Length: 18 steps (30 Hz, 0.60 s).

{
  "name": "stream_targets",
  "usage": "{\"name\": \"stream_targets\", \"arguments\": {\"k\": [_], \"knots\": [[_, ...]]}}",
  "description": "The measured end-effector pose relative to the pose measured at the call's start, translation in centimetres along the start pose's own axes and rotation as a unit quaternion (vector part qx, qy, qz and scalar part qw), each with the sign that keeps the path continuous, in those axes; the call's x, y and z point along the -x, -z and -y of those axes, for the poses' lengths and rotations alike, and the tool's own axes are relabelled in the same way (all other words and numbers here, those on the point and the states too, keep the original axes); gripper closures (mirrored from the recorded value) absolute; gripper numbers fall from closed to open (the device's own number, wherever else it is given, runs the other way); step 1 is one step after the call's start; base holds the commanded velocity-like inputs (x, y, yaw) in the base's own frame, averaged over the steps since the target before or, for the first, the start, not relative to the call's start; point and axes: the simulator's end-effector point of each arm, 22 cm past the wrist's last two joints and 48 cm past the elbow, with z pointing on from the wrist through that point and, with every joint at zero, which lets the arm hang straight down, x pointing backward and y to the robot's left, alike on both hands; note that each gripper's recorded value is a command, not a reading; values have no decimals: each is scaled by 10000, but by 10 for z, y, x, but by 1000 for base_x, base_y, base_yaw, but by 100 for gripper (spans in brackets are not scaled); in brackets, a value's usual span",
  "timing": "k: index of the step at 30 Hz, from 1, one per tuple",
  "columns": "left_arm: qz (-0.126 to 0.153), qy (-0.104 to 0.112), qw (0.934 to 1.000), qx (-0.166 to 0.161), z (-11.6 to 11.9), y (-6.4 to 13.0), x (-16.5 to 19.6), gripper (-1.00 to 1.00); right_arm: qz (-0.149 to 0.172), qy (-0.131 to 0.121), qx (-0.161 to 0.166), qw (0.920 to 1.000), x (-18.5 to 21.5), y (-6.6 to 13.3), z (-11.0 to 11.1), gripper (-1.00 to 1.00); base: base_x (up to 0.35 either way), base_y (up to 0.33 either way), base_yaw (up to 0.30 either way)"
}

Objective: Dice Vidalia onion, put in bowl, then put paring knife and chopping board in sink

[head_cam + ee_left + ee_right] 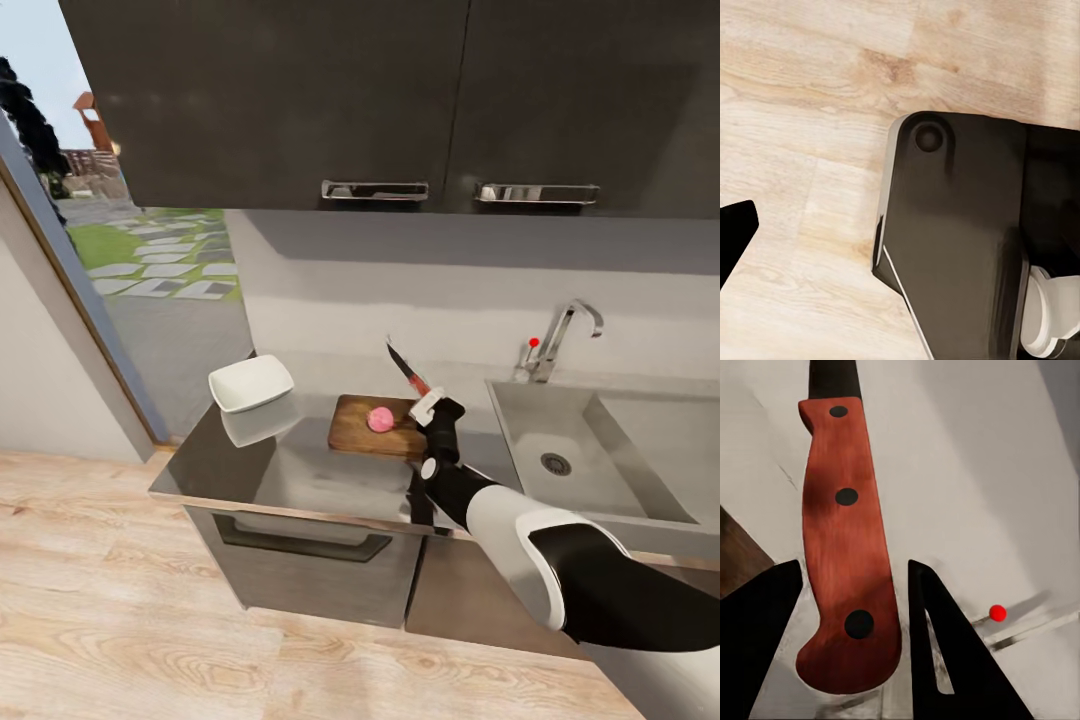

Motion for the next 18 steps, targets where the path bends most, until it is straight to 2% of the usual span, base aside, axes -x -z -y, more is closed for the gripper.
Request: {"name": "stream_targets", "arguments": {"k": [3, 18], "knots": [[0, -1, 10000, 2, 0, 0, 0, -100, -38, 43, 135, 9999, -2, 0, -6, 100, 0, 0, 0], [1, -2, 10000, 0, 0, 0, 0, -100, -38, 77, 232, 9997, -2, 0, -10, 100, 0, 0, 0]]}}
